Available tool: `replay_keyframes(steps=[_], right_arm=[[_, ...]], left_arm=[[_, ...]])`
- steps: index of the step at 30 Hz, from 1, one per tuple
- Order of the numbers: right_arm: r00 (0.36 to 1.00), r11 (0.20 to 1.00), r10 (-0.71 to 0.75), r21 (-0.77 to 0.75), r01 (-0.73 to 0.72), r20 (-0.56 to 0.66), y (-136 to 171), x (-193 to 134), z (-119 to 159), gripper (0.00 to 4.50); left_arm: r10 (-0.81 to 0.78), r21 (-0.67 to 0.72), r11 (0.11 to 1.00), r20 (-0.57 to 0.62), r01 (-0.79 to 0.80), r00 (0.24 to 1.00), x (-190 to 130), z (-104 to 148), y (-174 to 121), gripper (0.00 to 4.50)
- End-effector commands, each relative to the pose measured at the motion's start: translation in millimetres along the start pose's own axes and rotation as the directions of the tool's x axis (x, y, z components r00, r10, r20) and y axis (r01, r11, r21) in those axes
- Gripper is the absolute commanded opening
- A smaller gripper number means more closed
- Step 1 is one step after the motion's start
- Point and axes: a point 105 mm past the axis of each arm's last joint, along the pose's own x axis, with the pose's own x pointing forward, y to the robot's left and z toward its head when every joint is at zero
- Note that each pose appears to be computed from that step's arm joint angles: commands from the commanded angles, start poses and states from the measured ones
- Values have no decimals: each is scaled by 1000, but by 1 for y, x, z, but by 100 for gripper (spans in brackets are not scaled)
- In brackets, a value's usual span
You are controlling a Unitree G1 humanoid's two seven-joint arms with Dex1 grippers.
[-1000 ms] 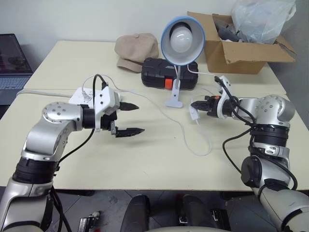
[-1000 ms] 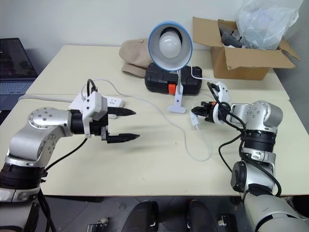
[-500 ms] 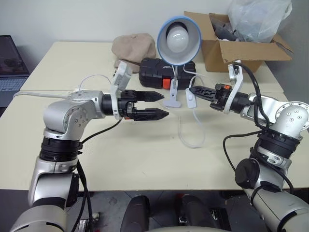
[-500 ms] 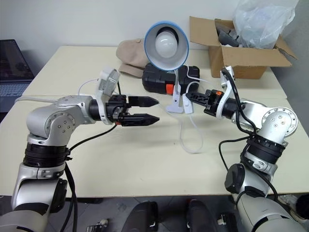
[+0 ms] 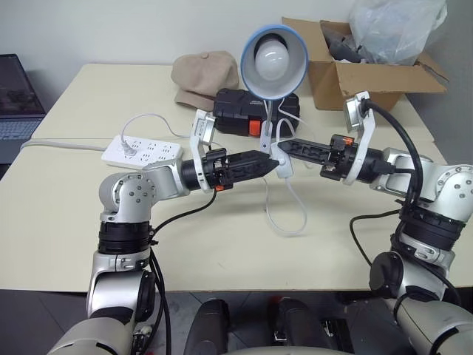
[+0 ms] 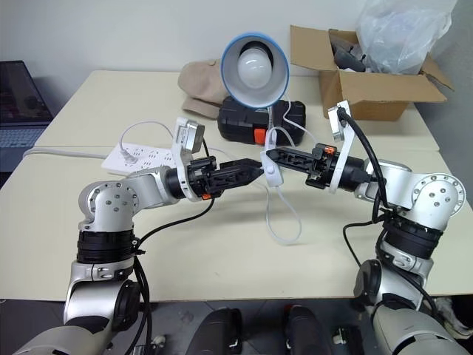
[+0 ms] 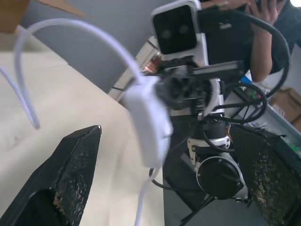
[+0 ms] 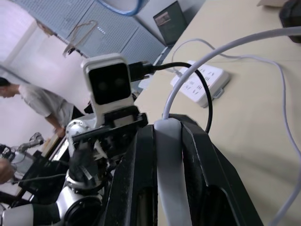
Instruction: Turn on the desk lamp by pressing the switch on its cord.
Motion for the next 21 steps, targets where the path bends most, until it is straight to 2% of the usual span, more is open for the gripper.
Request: replay_keyframes(steps=[1,8,16,21], right_arm=[[997,996,81,-34,-81,-1,21,0,-1,38],[998,998,57,-2,-57,12,23,0,3,38],[999,999,33,20,-33,7,22,-1,4,38],[998,998,57,16,-57,-18,28,0,0,38]], left_arm=[[-45,6,999,14,45,999,2,1,-9,450],[-96,-55,994,6,96,995,2,-9,-14,450],[-107,-7,994,-21,107,994,4,-19,-18,450],[-111,-25,993,23,112,994,9,-17,-16,450]])
